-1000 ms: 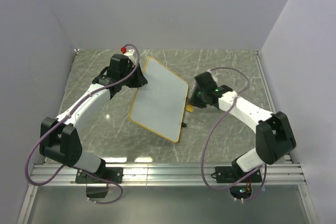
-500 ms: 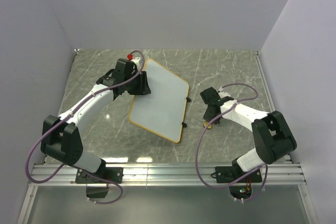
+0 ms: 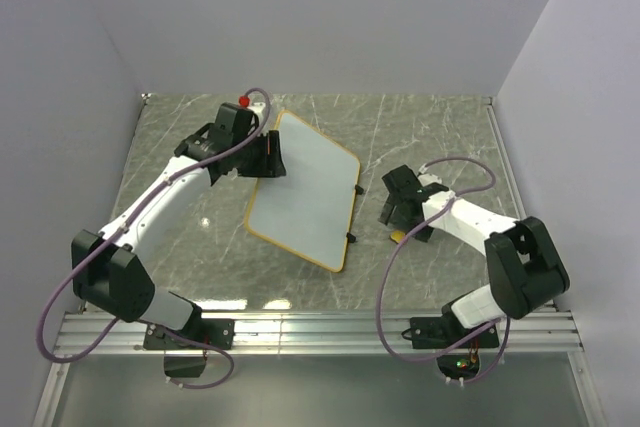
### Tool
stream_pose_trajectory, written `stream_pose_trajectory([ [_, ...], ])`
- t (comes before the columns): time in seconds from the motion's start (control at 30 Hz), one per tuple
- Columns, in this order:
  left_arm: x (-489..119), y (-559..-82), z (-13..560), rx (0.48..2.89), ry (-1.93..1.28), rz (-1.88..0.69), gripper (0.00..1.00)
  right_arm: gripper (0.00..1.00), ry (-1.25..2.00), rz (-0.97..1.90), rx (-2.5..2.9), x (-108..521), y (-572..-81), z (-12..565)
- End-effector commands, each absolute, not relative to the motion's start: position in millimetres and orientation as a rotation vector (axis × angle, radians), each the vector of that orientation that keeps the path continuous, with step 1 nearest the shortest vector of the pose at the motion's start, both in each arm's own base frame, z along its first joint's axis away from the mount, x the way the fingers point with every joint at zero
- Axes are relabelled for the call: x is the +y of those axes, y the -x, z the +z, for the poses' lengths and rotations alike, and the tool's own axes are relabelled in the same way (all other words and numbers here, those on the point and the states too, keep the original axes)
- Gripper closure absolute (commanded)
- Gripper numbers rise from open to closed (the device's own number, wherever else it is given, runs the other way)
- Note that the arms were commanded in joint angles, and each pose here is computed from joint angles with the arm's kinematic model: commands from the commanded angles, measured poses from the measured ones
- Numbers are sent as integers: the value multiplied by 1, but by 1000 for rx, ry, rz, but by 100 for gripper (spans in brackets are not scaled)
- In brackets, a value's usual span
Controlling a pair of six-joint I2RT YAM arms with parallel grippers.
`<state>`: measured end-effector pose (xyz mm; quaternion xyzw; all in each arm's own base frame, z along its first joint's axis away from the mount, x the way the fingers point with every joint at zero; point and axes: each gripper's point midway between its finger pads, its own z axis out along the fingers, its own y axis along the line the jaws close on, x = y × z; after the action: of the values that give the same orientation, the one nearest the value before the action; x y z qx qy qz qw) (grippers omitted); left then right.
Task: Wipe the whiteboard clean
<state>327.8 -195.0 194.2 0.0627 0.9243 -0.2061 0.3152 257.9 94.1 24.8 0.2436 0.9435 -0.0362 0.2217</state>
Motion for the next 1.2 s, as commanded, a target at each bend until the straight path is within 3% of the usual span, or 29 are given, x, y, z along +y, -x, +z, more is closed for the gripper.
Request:
stream_pose_trajectory([
  [0.0,-191,-333,242,2315,-171,-526,39,11,-665,-57,2494,94,-279,74],
  [0.07,-185,-335,250,2298,-158,-490,39,11,-580,13,2460,103,-288,100],
  [0.17,-173,-340,265,2248,-112,-425,39,11,-329,370,2273,156,-314,180],
  [0.27,-165,-343,272,2194,-68,-392,39,11,-61,678,2051,209,-304,260],
  [0.37,-159,-342,264,2198,-29,-364,39,9,17,856,2005,242,-290,299],
  [0.6,-133,-331,265,2138,100,-286,40,5,-68,849,1991,229,-253,295],
  [0.77,-127,-311,262,2074,62,-328,41,3,-140,763,1997,191,-232,247],
  [1.17,-114,-295,255,2041,167,-336,42,3,-155,700,2050,174,-218,231],
])
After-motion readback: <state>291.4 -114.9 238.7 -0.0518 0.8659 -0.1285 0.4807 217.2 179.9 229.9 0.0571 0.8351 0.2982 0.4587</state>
